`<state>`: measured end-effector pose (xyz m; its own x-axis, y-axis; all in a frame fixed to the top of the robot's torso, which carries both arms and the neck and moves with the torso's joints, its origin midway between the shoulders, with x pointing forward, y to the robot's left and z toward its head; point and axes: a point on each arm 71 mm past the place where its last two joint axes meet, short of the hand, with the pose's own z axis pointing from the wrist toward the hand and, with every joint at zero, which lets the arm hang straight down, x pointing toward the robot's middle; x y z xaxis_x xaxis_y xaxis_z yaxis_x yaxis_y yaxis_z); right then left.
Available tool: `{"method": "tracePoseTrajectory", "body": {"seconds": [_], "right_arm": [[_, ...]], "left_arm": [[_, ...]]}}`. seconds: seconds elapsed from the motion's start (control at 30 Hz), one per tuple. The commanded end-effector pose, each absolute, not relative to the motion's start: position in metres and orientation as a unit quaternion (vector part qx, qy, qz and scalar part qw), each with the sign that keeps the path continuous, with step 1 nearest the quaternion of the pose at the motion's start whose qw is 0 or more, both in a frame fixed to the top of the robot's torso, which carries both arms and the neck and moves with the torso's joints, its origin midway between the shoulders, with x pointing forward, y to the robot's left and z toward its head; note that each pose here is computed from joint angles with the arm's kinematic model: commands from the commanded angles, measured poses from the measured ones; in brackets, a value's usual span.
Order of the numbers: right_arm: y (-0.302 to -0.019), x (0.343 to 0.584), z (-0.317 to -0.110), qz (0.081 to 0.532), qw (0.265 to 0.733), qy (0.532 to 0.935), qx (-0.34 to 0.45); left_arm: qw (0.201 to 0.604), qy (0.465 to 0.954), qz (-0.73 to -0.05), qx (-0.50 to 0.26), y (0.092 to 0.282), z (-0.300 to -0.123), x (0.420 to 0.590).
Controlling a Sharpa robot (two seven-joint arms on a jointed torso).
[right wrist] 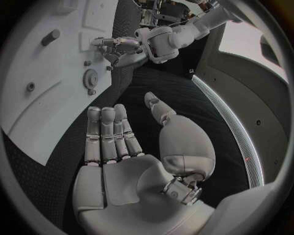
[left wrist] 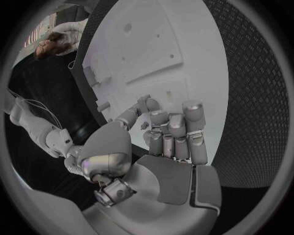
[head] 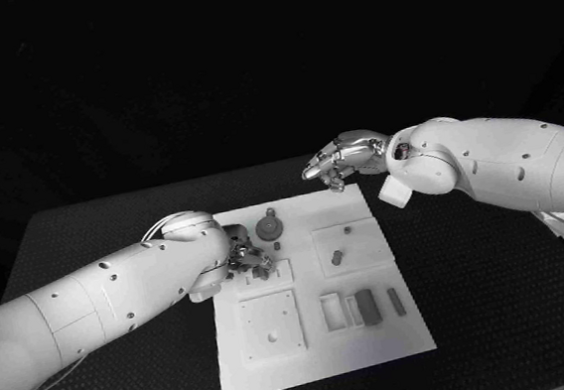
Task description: Assemble the parts on the task board
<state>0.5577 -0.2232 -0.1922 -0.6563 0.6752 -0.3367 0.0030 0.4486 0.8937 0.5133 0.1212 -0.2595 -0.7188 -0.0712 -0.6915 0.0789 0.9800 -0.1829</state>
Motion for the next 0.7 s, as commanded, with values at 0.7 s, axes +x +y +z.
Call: {"method": "tracePoseTrajectory", "body": {"seconds": [0.7], "right_arm": [[-0.2213, 0.5571, -0.1925, 0.482, 0.348, 0.776, 0.214]], "left_arm": [[0.378, 0.92, -0.102, 0.003, 0.1246, -0.259, 0.512]]}}
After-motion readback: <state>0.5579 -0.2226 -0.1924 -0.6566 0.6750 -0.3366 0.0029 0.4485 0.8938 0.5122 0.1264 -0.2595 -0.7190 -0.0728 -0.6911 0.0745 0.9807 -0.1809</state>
